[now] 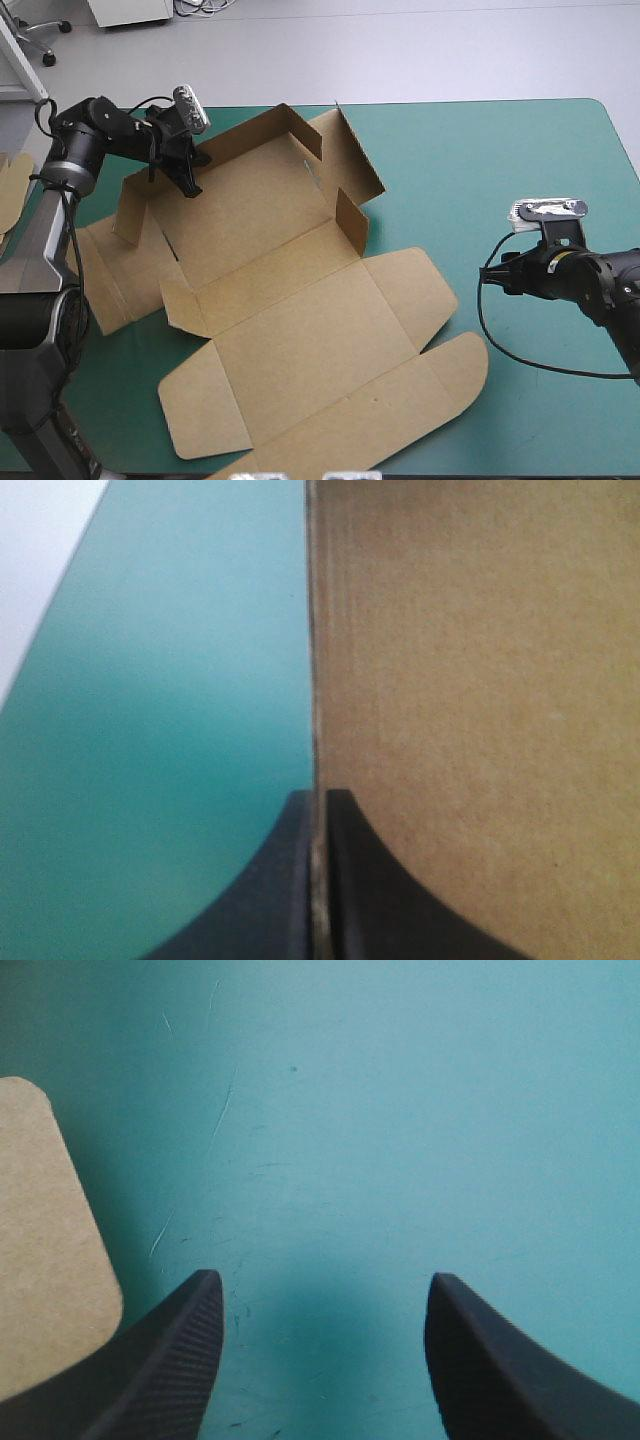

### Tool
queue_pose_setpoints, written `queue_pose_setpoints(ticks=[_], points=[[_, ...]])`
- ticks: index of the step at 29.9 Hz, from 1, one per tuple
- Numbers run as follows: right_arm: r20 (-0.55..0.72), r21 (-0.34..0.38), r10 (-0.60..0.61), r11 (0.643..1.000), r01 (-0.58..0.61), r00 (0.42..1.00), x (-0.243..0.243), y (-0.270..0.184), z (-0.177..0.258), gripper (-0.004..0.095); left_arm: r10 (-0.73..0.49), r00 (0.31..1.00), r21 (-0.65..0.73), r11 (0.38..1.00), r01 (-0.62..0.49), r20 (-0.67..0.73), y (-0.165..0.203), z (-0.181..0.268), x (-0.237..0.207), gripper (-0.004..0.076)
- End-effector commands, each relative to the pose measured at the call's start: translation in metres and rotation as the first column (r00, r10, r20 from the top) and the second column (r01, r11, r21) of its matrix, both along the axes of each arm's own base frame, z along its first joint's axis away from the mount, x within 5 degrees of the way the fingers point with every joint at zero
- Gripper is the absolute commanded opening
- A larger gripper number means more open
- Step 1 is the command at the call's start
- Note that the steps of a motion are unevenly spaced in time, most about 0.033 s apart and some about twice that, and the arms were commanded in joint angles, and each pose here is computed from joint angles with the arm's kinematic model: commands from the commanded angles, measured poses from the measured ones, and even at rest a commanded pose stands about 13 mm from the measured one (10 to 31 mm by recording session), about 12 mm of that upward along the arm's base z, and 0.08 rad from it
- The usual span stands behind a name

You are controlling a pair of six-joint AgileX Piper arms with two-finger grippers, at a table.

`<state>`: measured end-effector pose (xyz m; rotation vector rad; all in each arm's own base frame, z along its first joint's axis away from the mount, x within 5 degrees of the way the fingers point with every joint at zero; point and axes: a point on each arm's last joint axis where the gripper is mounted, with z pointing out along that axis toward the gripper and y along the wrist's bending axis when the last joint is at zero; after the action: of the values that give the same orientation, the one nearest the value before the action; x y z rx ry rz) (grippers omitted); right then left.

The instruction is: Fold the box

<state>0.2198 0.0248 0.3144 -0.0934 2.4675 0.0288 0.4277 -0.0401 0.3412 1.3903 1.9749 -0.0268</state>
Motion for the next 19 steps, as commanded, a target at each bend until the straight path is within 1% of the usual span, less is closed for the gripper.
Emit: queue_pose_setpoints(ticks=[1, 5, 8, 10, 14, 16, 19], points=[[0.089, -0.002, 0.001, 1.0, -0.001, 0.996, 0.002, -0.002, 0.016, 0.0562, -0.115, 0.967, 0.103, 0.99, 0.094, 0.226, -0.018, 0.051, -0.007, -0.0014], [0.092, -0.002, 0.001, 1.0, -0.001, 0.996, 0.002, -0.002, 0.016, 0.0562, -0.246, 0.919, 0.197, 0.962, 0.191, 0.309, -0.044, 0.061, -0.01, -0.0014], [0.106, -0.004, 0.002, 1.0, -0.002, 0.994, 0.003, -0.002, 0.017, 0.0562, -0.322, 0.893, 0.239, 0.937, 0.253, 0.315, -0.067, 0.063, -0.018, -0.0015], [0.122, -0.011, 0.003, 1.0, -0.002, 0.993, 0.004, -0.003, 0.018, 0.0562, -0.371, 0.879, 0.293, 0.913, 0.285, 0.3, -0.083, 0.064, -0.026, -0.0015], [0.137, -0.032, -0.008, 0.999, 0.013, 0.991, 0.005, -0.005, 0.019, 0.0562, -0.393, 0.882, 0.36, 0.887, 0.289, 0.26, -0.112, 0.062, -0.049, -0.0015], [0.139, -0.027, -0.017, 0.999, 0.021, 0.99, 0.005, -0.005, 0.02, 0.0562, -0.4, 0.883, 0.374, 0.879, 0.295, 0.244, -0.124, 0.059, -0.065, -0.0015], [0.151, -0.008, -0.026, 1.0, 0.028, 0.988, 0.006, -0.004, 0.022, 0.0562, -0.382, 0.888, 0.372, 0.887, 0.274, 0.257, -0.139, 0.056, -0.089, -0.0015]])
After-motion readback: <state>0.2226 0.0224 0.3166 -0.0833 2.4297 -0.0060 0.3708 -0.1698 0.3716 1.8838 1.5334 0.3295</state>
